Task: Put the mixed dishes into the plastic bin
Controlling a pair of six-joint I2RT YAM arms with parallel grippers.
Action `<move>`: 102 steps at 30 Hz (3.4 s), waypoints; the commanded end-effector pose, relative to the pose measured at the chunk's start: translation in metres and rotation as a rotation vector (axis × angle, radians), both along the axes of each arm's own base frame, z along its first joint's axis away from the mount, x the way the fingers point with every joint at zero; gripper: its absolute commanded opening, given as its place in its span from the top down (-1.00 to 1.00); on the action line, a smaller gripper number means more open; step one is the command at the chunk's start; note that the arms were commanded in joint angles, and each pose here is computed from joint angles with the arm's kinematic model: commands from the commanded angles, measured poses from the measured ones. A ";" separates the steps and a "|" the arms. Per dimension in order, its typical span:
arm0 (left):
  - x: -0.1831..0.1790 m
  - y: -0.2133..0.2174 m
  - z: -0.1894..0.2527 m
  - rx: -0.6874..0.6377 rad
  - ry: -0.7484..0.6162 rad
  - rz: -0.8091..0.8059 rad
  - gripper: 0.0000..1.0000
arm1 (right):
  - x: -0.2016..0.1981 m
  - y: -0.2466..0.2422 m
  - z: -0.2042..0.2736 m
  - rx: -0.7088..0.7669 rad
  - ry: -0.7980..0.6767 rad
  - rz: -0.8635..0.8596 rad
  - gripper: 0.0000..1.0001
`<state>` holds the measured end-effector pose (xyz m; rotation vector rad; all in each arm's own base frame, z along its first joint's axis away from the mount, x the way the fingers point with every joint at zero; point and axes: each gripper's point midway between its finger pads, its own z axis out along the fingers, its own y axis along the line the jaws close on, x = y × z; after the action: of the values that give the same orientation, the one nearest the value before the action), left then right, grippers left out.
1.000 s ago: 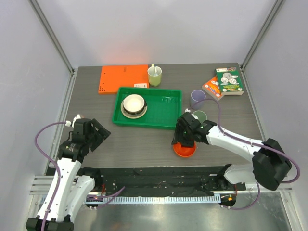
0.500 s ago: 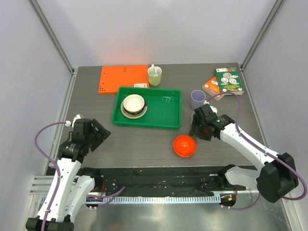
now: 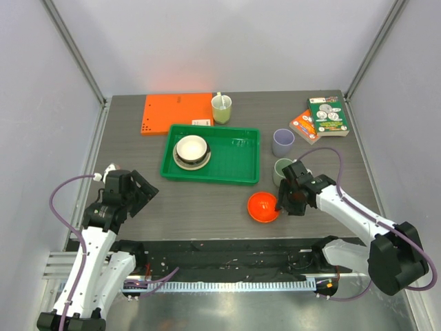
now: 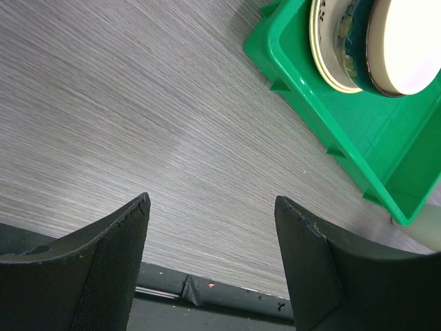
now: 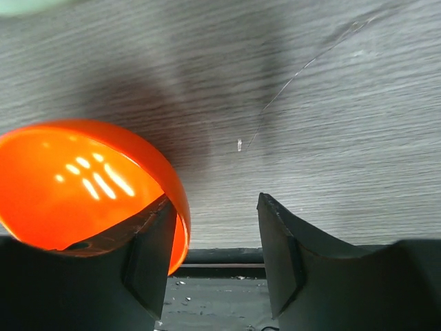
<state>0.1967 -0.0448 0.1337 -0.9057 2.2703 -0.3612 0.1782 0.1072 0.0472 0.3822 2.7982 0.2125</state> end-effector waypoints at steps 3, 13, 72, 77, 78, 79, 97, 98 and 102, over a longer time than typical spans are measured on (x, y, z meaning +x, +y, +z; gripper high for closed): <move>0.006 0.003 0.010 0.008 -0.043 0.007 -0.46 | 0.004 0.021 0.004 0.116 -0.027 0.012 0.03; 0.007 0.003 0.009 0.009 -0.042 0.013 -0.46 | 0.000 0.053 0.035 0.162 -0.096 0.143 0.98; 0.007 0.003 0.008 0.014 -0.037 0.002 -0.51 | 0.240 0.287 0.101 0.186 -0.322 0.491 0.32; 0.006 0.002 0.008 0.014 -0.035 0.001 -0.51 | 0.240 0.288 0.118 0.210 -0.355 0.481 -0.01; 0.006 0.002 0.008 0.012 -0.037 0.000 -0.51 | 0.239 0.288 0.120 0.211 -0.358 0.484 -0.03; 0.006 0.002 0.009 0.011 -0.040 0.001 -0.52 | 0.239 0.287 0.118 0.205 -0.356 0.486 -0.07; 0.007 0.002 0.007 0.010 -0.035 0.001 -0.51 | 0.232 0.271 0.129 0.184 -0.377 0.471 0.73; 0.006 0.002 0.007 0.011 -0.035 0.002 -0.51 | 0.232 0.273 0.126 0.187 -0.370 0.473 0.74; 0.007 0.002 0.007 0.011 -0.035 -0.001 -0.52 | 0.231 0.277 0.118 0.199 -0.352 0.473 0.83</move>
<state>0.1963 -0.0421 0.1332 -0.9097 2.2662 -0.3432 0.4072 0.3747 0.1398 -0.2625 2.5358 0.5340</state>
